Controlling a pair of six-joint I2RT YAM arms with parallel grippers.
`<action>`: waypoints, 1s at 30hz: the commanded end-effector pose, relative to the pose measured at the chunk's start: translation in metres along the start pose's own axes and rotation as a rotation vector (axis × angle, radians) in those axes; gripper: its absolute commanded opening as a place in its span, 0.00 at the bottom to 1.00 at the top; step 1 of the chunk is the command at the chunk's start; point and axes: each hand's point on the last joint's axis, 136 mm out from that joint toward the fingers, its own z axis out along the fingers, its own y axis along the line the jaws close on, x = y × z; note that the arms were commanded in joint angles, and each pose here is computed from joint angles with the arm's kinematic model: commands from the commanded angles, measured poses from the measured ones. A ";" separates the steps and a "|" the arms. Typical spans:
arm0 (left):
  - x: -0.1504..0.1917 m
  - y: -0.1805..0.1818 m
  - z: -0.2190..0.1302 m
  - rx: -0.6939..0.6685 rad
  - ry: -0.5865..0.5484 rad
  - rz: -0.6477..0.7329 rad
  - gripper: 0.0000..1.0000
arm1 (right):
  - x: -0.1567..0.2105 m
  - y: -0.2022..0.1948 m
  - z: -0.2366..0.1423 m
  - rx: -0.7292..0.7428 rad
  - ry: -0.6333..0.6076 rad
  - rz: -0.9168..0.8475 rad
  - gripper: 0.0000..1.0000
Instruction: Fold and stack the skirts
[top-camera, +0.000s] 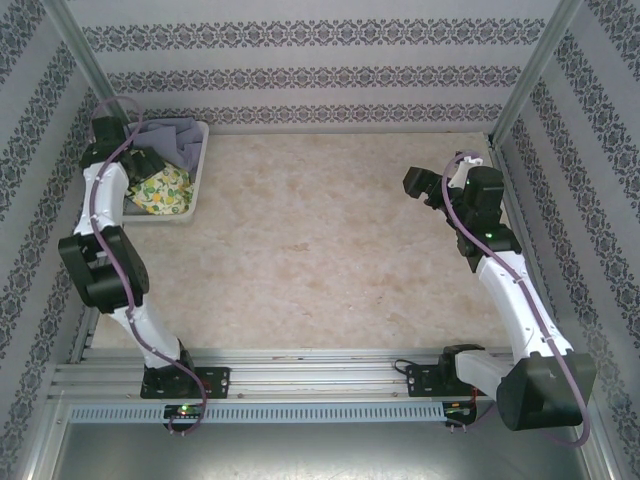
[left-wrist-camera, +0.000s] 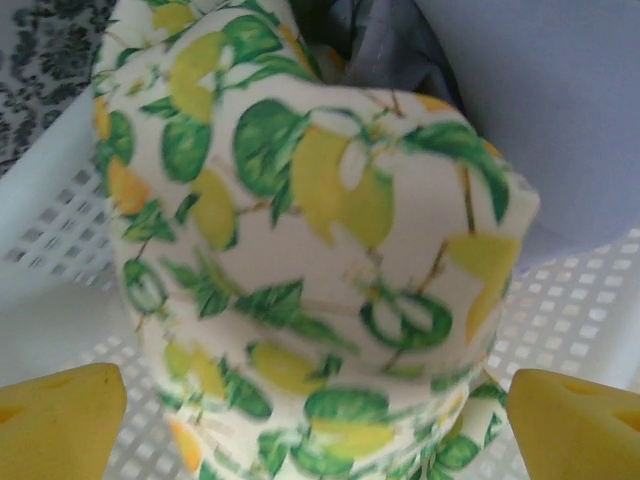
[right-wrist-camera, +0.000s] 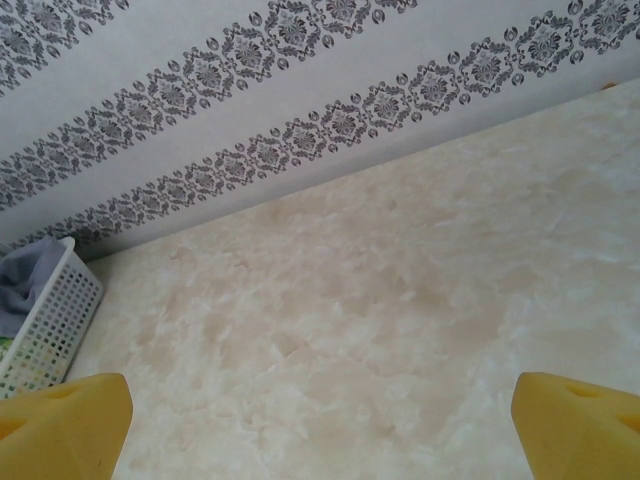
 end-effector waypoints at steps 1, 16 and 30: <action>0.011 0.001 0.014 -0.017 0.093 0.050 0.89 | -0.008 0.009 -0.001 -0.021 -0.024 0.011 0.98; -0.031 -0.020 -0.115 0.133 -0.217 0.040 0.00 | -0.014 0.022 -0.006 -0.064 -0.058 0.033 0.98; 0.053 -0.189 -0.293 0.819 -0.321 0.483 0.00 | -0.015 0.061 0.008 -0.190 -0.022 0.012 0.98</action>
